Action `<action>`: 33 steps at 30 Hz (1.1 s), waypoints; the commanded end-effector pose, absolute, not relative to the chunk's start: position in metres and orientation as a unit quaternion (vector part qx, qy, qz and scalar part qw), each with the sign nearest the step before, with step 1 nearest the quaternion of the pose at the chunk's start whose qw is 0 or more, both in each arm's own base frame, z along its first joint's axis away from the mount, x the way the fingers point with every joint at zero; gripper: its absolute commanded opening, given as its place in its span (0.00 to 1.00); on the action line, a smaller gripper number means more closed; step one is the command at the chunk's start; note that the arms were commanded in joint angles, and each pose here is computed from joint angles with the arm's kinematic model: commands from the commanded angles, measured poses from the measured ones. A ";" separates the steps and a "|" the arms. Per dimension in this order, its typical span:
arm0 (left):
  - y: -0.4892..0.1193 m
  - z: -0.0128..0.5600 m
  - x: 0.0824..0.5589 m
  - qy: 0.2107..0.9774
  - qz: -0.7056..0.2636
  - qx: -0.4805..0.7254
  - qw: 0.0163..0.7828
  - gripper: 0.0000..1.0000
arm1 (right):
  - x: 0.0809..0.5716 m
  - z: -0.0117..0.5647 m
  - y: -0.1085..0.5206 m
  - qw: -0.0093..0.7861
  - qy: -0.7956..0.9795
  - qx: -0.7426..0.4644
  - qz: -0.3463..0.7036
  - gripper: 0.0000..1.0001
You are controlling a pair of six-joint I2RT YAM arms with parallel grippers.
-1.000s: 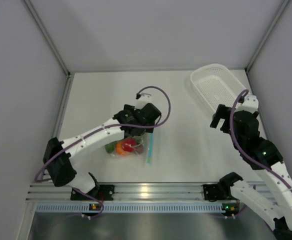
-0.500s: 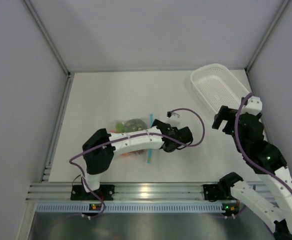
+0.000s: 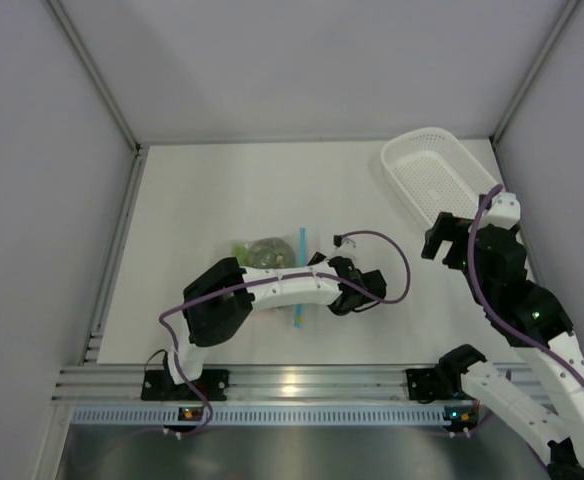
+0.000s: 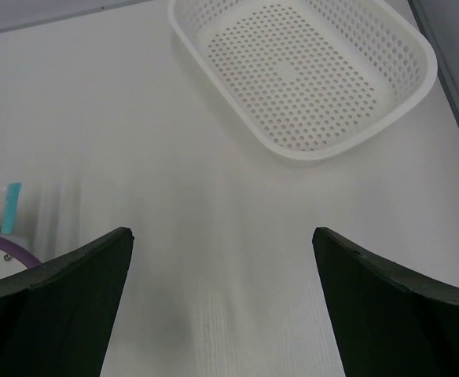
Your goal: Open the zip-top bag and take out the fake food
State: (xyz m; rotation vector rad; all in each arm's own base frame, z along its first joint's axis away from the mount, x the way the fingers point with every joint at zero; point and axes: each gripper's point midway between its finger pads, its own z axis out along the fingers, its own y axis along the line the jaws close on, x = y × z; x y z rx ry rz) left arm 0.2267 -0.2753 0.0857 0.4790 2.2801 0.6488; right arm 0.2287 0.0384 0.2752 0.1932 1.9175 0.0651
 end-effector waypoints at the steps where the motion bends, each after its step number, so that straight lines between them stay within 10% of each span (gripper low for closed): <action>1: -0.261 0.095 0.234 0.874 0.270 0.167 0.367 0.33 | 0.231 0.278 0.046 0.576 0.813 0.070 0.040 0.99; 7: -0.254 0.115 0.244 0.879 0.254 0.137 0.381 0.00 | 0.230 0.277 0.048 0.579 0.812 0.065 0.049 0.99; 22: -0.249 0.222 0.287 0.892 0.116 -0.007 0.437 0.00 | 0.239 0.277 0.085 0.602 0.783 0.046 0.151 0.99; 33: -0.247 0.274 0.311 0.891 -0.023 -0.157 0.426 0.00 | 0.194 0.286 0.208 0.519 0.710 -0.264 0.396 0.93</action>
